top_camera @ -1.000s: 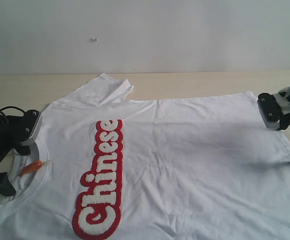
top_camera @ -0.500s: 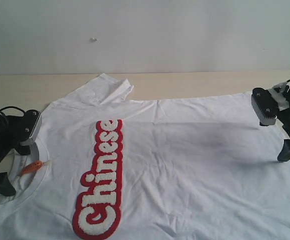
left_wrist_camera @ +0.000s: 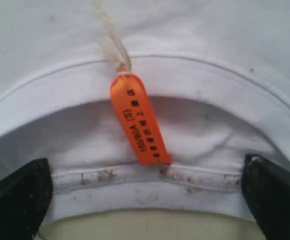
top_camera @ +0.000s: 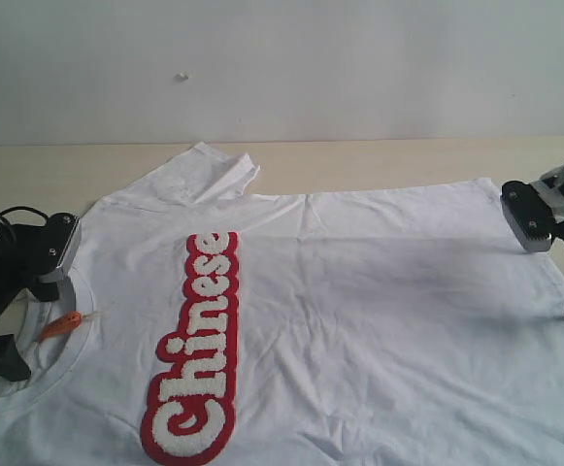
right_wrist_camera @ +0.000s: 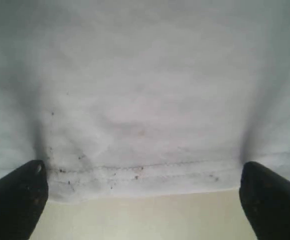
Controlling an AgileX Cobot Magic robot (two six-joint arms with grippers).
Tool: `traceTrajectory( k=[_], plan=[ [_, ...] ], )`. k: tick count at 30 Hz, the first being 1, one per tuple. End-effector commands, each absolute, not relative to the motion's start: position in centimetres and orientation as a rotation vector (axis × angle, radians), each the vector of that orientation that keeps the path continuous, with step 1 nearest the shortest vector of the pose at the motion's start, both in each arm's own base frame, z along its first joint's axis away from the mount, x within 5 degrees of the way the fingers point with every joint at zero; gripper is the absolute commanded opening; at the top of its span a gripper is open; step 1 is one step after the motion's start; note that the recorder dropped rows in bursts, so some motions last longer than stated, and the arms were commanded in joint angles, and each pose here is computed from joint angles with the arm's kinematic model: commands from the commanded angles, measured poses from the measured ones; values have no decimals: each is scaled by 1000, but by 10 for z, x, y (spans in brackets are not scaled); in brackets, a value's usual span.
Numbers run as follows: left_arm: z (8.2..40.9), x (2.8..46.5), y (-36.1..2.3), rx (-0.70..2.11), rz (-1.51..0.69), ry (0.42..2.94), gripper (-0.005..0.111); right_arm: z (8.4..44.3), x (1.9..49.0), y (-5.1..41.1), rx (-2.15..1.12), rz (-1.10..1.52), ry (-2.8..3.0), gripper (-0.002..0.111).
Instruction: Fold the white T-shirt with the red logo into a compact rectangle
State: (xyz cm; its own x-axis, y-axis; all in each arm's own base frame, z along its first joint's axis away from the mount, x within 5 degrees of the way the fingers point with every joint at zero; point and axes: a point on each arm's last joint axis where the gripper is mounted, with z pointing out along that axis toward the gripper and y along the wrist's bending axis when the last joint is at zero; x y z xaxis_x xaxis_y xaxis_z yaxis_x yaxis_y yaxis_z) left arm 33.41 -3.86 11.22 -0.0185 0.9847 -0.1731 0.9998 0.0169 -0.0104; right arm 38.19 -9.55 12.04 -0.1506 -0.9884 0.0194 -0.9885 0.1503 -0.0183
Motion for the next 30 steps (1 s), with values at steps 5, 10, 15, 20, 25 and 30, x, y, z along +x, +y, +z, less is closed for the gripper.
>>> traceTrajectory(
  k=[5, 10, 15, 20, 25, 30],
  plan=[
    [98, 329, -39, 2130, -258, 2187, 105, 117, 384, -89, 2005, -64, -2494, 105],
    [98, 329, -39, 2130, -256, 2187, 105, 117, 387, -82, 1962, -140, -2621, 105],
    [98, 329, -39, 2127, -249, 2186, 105, 117, 395, -85, 1978, -6, -2674, 105],
    [98, 329, -39, 2124, -250, 2190, 105, 116, 388, -96, 2004, 76, -2481, 105],
    [98, 330, -39, 2118, -235, 2186, 105, 116, 389, -96, 2022, 75, -2477, 105],
    [98, 330, -39, 2118, -235, 2186, 105, 115, 381, -94, 2059, -28, -2372, 105]
  ],
)
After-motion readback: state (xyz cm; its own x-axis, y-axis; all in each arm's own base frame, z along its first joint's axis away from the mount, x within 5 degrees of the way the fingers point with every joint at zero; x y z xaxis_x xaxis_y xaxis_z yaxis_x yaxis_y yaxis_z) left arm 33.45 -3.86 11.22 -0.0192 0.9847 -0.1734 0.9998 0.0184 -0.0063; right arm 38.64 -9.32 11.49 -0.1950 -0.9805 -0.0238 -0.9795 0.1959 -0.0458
